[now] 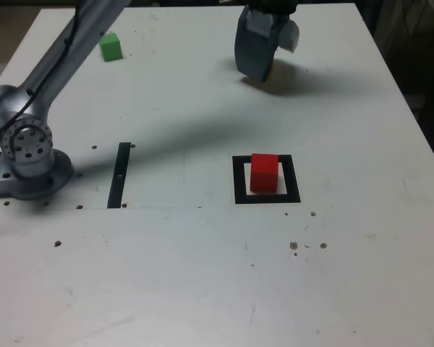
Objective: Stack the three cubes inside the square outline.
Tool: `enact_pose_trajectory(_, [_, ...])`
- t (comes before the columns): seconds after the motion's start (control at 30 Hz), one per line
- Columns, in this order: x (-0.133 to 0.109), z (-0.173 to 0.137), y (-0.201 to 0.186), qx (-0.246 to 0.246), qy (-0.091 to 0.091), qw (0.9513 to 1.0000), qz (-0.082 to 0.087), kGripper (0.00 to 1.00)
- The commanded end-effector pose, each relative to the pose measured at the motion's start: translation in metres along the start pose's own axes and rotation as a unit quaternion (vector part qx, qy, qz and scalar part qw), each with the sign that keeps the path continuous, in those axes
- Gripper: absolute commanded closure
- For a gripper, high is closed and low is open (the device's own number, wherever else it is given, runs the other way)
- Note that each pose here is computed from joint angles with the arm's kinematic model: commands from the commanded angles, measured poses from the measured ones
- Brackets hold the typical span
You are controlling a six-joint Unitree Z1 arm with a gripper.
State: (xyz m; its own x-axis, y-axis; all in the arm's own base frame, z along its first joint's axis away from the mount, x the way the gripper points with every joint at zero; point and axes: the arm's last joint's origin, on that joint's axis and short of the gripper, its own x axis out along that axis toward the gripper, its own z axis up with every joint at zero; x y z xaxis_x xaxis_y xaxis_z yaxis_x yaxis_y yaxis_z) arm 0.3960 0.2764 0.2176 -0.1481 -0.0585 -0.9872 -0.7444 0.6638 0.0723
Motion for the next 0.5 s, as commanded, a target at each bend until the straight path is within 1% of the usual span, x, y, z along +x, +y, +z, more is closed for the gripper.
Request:
enact_pose_trajectory(0.0, [0.0016,0.0006,0.0003,-0.002,0.006,1.0000,-0.002,0.25])
enact_pose_trajectory(0.1, [0.0015,0.0006,0.0001,-0.002,0.006,1.0000,-0.004,0.39])
enact_pose_trajectory(0.2, [0.0001,0.0016,-0.0005,0.000,-0.001,1.0000,0.000,0.58])
enact_pose_trajectory(0.27, [-0.0012,0.0022,-0.0009,0.001,-0.006,1.0000,0.003,0.65])
enact_pose_trajectory(0.33, [-0.0022,0.0025,-0.0012,0.003,-0.009,0.9999,0.005,0.68])
enact_pose_trajectory(0.47, [-0.0024,0.0021,-0.0012,0.005,-0.007,1.0000,0.004,0.68])
